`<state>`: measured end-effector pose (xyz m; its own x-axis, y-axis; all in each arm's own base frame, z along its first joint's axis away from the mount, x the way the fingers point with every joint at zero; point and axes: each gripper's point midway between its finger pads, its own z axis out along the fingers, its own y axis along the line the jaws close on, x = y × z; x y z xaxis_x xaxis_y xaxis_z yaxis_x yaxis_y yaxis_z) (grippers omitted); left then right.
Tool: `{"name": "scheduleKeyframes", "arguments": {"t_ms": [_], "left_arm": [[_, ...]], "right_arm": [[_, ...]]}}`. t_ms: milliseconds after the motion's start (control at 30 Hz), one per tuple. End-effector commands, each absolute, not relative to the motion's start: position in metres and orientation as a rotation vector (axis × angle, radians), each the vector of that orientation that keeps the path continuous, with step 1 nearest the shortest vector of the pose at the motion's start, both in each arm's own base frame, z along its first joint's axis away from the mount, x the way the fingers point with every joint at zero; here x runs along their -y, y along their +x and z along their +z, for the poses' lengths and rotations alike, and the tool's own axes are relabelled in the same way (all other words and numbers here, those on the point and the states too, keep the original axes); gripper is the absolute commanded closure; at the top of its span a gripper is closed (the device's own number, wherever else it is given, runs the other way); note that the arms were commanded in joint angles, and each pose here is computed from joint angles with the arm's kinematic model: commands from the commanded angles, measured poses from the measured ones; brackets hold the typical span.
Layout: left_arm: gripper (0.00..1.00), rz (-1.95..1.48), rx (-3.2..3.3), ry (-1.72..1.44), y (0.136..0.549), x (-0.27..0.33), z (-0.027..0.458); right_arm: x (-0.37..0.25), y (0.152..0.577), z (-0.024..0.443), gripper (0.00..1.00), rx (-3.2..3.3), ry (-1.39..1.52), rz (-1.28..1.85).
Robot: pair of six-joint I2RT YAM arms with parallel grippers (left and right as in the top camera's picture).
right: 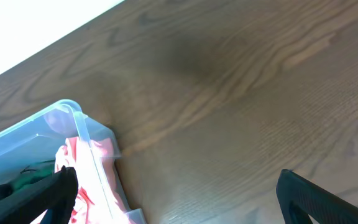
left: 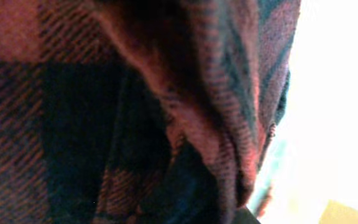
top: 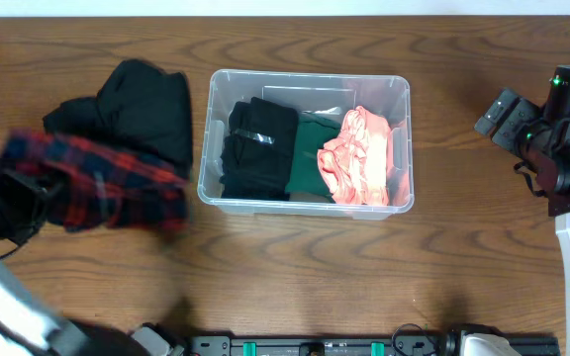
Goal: Pack container
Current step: 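Lift the plaid shirt and lay it into the bin with the left gripper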
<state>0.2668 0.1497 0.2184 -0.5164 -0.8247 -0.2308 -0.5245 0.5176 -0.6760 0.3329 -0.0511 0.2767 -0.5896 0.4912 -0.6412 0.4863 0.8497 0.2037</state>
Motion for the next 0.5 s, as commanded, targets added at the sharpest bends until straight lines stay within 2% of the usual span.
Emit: {"name": "scheduleKeyframes", "arguments": {"t_ms": [0,133,300,367,467], "left_arm": [[0.94,-0.964,-2.033,-0.838,0.271,-0.098,0.295],[0.94,-1.101,-1.911,-0.547,0.258,-0.039,0.356],[0.94,-1.148,-1.84,-0.219,0.244,0.019,0.406],[0.94,-1.127,-1.828,-0.13,0.243,0.033,0.417],[0.94,-1.109,-1.846,-0.169,0.253,0.045,0.419]], "right_arm": [[0.055,0.332,0.281,0.01,-2.285,0.712,-0.006],[0.055,0.332,0.28,0.01,-2.286,0.711,-0.006],[0.055,0.332,0.28,0.01,-2.286,0.711,-0.006],[0.055,0.332,0.281,0.01,-2.285,0.711,-0.006],[0.054,0.332,0.28,0.01,-2.286,0.711,-0.005]]}}
